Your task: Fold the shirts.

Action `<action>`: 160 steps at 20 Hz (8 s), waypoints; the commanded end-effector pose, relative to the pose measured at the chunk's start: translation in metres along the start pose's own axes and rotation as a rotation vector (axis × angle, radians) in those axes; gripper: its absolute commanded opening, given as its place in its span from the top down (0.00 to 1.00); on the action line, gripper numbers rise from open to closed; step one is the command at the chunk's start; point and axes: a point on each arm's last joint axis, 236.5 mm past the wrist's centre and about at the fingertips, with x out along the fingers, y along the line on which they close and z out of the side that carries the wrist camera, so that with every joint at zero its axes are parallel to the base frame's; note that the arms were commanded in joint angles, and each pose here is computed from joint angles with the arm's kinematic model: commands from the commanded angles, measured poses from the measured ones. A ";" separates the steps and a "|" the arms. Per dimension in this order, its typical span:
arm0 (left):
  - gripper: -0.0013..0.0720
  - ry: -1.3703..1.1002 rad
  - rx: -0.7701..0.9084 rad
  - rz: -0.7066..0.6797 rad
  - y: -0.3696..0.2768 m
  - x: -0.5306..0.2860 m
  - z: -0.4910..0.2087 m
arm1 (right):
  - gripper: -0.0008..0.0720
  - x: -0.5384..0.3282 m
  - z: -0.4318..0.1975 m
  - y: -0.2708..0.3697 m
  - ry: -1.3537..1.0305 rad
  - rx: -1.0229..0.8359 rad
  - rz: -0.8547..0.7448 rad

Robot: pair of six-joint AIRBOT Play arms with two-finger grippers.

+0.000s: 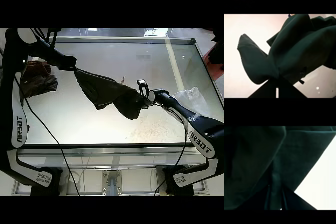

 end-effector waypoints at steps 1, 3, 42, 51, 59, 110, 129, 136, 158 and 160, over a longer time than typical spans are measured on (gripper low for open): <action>0.97 -0.003 0.006 -0.016 -0.004 0.000 0.001 | 0.77 0.011 -0.018 -0.016 0.078 -0.062 -0.068; 0.97 -0.005 0.012 -0.022 -0.006 0.000 0.001 | 0.93 0.015 -0.021 -0.021 0.090 -0.077 -0.086; 0.97 0.302 -0.154 0.591 0.161 0.058 -0.109 | 0.94 -0.152 0.160 -0.160 -0.496 0.389 -0.217; 0.03 -0.521 -0.156 0.588 0.156 -0.019 0.095 | 0.40 -0.153 0.219 -0.147 -0.757 0.536 -0.019; 0.04 -0.359 -0.368 0.918 0.257 -0.185 -0.018 | 0.39 -0.260 0.115 -0.193 -0.535 0.433 -0.274; 0.97 0.060 -0.658 -0.303 0.159 0.126 -0.109 | 0.46 -0.104 -0.143 0.049 -0.007 1.002 0.360; 0.97 0.059 -0.639 -0.311 0.156 0.120 -0.104 | 0.38 -0.043 -0.142 0.035 -0.142 1.480 0.458; 0.97 0.058 -0.639 -0.310 0.157 0.120 -0.103 | 0.56 -0.031 -0.146 0.023 -0.154 1.524 0.407; 0.97 -0.760 0.023 0.372 0.014 -0.345 -0.019 | 0.95 -0.618 -0.080 0.000 -1.536 0.302 0.098; 0.97 -0.798 -0.011 0.516 0.009 -0.379 -0.041 | 0.95 -0.657 -0.111 -0.008 -1.576 0.287 -0.059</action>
